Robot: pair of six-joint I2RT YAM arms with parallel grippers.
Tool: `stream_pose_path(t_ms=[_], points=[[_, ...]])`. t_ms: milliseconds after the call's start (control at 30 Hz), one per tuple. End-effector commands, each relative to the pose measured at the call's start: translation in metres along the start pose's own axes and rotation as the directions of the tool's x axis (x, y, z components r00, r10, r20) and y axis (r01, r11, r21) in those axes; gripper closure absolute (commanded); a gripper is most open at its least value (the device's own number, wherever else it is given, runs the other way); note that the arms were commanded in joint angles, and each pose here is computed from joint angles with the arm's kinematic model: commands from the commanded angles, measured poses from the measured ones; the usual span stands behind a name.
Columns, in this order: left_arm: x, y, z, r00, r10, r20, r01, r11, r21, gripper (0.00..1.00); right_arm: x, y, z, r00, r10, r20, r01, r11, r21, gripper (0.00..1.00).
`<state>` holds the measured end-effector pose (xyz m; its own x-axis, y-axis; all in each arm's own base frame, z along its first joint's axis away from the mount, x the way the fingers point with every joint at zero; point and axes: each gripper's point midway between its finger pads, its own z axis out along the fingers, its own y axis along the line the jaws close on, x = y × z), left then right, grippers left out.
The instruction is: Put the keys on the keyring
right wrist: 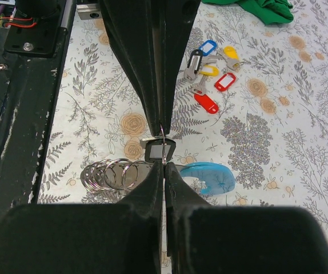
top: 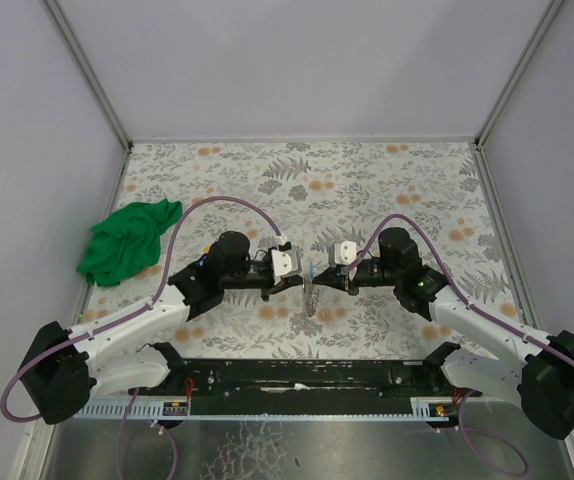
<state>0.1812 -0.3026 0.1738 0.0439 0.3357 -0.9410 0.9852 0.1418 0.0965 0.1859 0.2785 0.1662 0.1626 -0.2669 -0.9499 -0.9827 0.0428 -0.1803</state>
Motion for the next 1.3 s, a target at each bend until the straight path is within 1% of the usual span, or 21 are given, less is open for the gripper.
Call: stream_pose_path(t_ms=[0, 400, 833, 967, 1267], points=[[-0.022, 0.001, 0.001, 0.997, 0.034, 0.069, -0.035, 0.999, 0.018, 1.0, -0.027, -0.005, 0.002, 0.997, -0.038, 0.063, 0.039, 0.999, -0.011, 1.0], [-0.023, -0.001, 0.005, 0.996, 0.035, 0.086, -0.037, 0.999, 0.023, 1.0, -0.032, -0.004, 0.003, 0.997, -0.014, 0.08, 0.015, 1.0, -0.02, 1.0], [-0.021, -0.01, 0.011, 0.995, 0.056, 0.085, -0.062, 0.996, 0.072, 1.0, -0.036, 0.0, 0.003, 0.995, -0.013, 0.102, 0.017, 0.999, -0.041, 1.0], [-0.022, -0.009, 0.01, 0.995, 0.058, 0.086, -0.064, 0.996, 0.065, 1.0, -0.037, 0.0, 0.003, 0.995, -0.015, 0.102, 0.019, 0.999, -0.044, 1.0], [-0.024, -0.006, 0.007, 0.997, 0.003, 0.08, -0.006, 1.0, 0.026, 1.0, -0.034, 0.002, -0.001, 0.992, -0.062, 0.113, 0.066, 0.997, -0.029, 1.0]])
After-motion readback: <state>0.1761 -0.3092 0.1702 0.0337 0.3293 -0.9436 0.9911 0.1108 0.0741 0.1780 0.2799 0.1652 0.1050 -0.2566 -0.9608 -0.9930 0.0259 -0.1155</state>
